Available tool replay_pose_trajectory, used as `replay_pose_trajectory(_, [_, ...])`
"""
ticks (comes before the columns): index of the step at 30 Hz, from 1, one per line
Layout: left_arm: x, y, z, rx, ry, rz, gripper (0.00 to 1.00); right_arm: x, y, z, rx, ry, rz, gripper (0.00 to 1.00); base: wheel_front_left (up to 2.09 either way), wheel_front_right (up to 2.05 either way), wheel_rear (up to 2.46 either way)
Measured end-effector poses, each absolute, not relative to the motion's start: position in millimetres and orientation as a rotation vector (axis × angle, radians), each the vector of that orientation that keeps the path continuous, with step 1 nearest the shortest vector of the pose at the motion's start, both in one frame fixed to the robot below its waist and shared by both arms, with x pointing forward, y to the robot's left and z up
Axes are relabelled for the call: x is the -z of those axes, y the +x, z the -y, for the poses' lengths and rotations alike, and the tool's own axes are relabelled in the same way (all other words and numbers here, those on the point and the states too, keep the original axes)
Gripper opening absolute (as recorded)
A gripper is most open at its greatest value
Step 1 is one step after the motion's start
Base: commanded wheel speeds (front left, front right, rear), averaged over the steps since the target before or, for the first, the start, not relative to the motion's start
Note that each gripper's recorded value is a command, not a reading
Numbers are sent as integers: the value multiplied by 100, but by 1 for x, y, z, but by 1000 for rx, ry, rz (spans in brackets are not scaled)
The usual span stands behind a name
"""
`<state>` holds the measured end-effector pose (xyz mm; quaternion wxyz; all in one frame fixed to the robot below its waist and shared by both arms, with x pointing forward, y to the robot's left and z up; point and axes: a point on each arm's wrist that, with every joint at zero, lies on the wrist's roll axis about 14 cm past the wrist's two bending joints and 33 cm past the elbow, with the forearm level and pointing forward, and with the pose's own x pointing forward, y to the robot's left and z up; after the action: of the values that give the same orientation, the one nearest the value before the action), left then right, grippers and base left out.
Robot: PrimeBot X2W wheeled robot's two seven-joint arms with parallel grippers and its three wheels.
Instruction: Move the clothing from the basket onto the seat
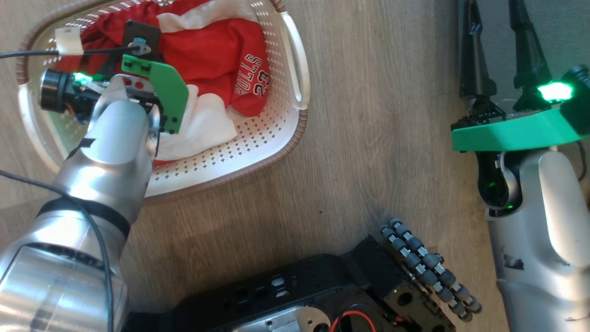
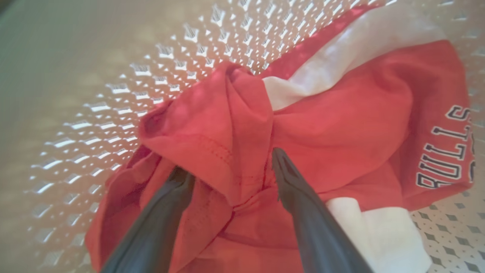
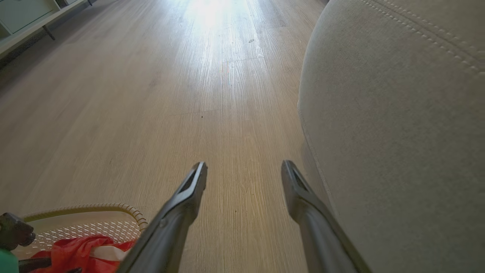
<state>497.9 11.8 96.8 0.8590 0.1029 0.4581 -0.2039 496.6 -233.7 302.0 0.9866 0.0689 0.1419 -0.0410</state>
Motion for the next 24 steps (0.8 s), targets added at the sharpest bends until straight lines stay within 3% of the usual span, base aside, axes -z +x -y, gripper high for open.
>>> replay_pose_trajectory(4, [-90, 498, -12, 431, 228, -975, 100, -302, 494, 240, 97, 134, -290, 100, 0, 0, 0])
replay_pose_trajectory(5, [-89, 498, -12, 431, 234, -976, 96, -302, 493, 241, 100, 132, -291, 100, 0, 0, 0])
replay_pose_trajectory(6, [-88, 499, -13, 432, 236, -976, 44, -302, 493, 242, 102, 130, -292, 100, 0, 0, 0])
replay_pose_trajectory(7, [-88, 499, -13, 433, 241, -978, 0, -303, 493, 242, 105, 133, -289, 100, 0, 0, 0])
replay_pose_trajectory(15, [-138, 517, -6, 438, 154, -829, 0, -328, 497, 237, 91, 137, -237, 100, 0, 0, 0])
replay_pose_trajectory(24, [-213, 504, -23, 370, 55, -704, 0, -377, 483, 222, 51, 106, -168, 100, 0, 0, 0])
